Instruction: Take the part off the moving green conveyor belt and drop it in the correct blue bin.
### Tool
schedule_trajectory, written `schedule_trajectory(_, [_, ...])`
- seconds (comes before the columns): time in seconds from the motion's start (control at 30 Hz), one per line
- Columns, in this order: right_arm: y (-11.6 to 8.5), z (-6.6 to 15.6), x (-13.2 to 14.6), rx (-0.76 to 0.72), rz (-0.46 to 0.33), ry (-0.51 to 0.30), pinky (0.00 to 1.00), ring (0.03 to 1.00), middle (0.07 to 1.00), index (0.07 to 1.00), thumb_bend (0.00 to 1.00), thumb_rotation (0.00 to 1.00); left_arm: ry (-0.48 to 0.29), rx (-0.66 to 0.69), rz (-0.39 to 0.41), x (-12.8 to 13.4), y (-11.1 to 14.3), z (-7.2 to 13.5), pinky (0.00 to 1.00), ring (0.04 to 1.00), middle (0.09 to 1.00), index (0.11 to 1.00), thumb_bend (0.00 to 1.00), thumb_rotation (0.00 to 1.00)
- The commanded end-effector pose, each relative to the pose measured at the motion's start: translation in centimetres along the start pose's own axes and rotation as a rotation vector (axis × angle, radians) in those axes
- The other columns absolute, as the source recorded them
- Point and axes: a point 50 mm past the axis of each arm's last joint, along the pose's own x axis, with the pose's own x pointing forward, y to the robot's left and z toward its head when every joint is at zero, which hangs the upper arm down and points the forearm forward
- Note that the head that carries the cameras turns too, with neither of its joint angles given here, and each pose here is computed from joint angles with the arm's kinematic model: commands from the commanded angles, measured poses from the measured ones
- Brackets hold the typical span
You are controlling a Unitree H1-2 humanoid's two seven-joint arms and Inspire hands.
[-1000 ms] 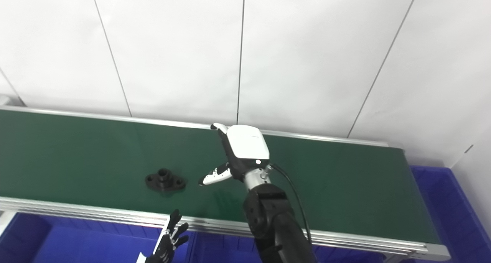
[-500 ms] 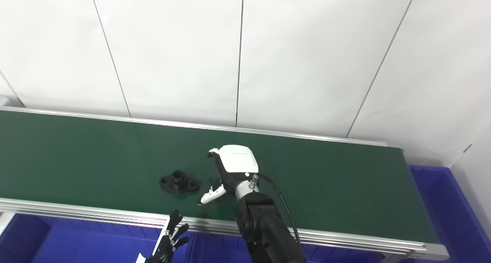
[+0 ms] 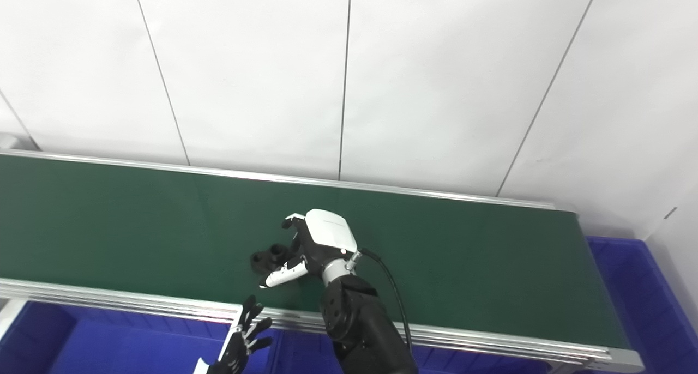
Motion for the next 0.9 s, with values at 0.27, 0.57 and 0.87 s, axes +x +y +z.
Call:
schedule_trajectory(0.27, [0.0,0.9,0.8,-0.089,-0.049,-0.034,0.30,0.409,0.555,0.696,0.89,0.27,-0.109,-0.256,0.048,0.0,-8.4,6.3,0.77,0.866,0.942,1.000,0.84,0.83])
schedule_trajectory(0.57, [2.4,-5.6,0.8,-0.727,0.272,0.152,0.08,0.161,0.470,0.490,0.53,0.00,-0.092,-0.290,0.070,-0.2,-7.8,6.7,0.80,0.873,0.941,1.000,0.87,0.80])
schedule_trajectory(0.87, [1.4,-6.9,0.5,-0.728,0.321,0.239,0.08,0.149,0.469,0.490,0.53,0.00,-0.079,-0.296,0.058,-0.1,-7.3,6.5,0.81,0.890,0.954,1.000,0.89,0.79])
